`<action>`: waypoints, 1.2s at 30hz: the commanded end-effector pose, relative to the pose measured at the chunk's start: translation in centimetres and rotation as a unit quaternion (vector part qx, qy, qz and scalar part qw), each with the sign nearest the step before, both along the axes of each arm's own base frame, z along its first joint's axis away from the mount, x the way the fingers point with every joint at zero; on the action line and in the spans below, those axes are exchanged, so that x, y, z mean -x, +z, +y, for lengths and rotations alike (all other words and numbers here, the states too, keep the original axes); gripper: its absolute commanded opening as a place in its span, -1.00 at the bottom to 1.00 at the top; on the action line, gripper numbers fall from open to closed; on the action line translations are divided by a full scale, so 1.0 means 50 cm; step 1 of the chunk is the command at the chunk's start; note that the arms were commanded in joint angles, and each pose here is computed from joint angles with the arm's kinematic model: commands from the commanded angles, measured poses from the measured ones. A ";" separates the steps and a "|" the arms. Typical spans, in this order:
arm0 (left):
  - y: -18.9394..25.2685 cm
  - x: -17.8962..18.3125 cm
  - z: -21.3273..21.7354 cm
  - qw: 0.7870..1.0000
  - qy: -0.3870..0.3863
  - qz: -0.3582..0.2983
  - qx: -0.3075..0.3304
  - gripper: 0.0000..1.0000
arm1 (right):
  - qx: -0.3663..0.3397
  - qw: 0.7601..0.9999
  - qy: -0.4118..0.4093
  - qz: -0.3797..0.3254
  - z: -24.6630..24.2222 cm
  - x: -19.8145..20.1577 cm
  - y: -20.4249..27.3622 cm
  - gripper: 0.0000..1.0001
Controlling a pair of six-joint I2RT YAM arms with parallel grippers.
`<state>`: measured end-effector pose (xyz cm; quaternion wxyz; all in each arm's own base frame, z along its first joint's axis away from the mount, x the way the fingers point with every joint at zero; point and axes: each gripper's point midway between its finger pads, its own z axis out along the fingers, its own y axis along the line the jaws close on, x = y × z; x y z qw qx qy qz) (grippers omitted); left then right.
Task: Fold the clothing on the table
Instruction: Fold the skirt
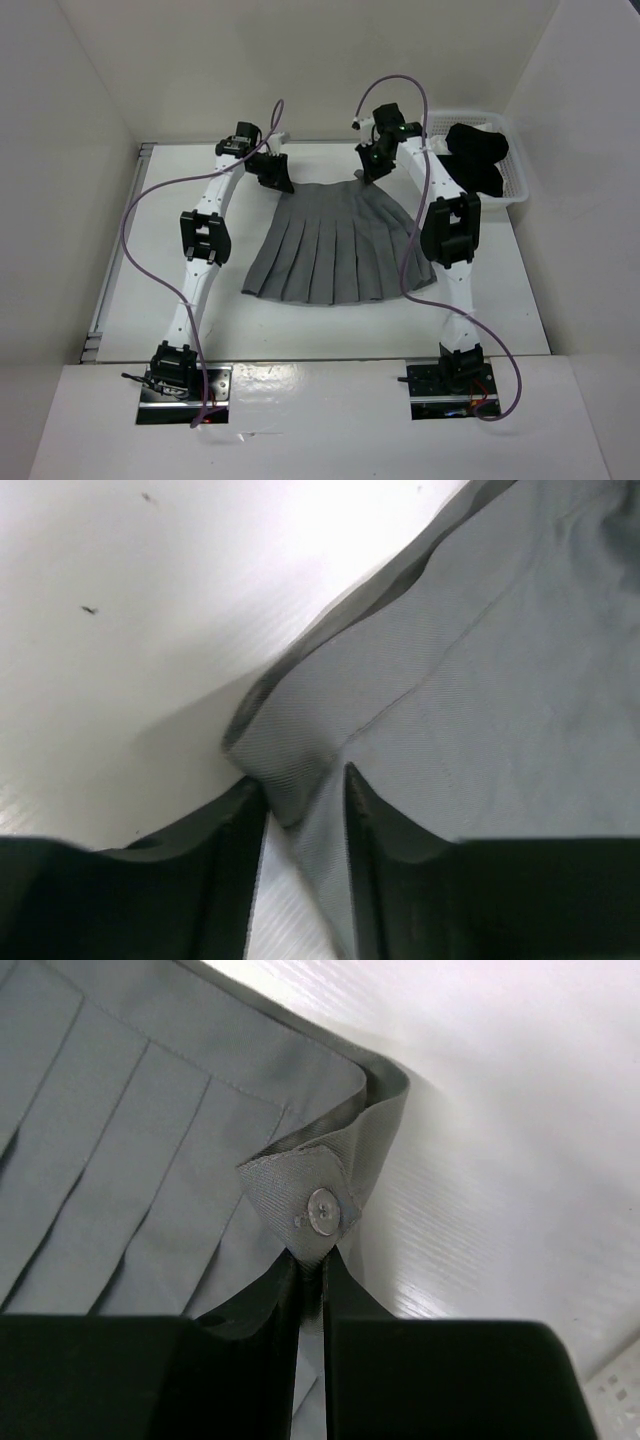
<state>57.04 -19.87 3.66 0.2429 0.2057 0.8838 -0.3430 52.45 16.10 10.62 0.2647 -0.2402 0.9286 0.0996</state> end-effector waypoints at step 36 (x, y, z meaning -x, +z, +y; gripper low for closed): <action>0.418 0.105 0.138 0.989 0.027 -0.125 -0.072 -1.00 | 0.002 0.982 -0.080 -0.171 -0.056 0.003 0.259 -1.00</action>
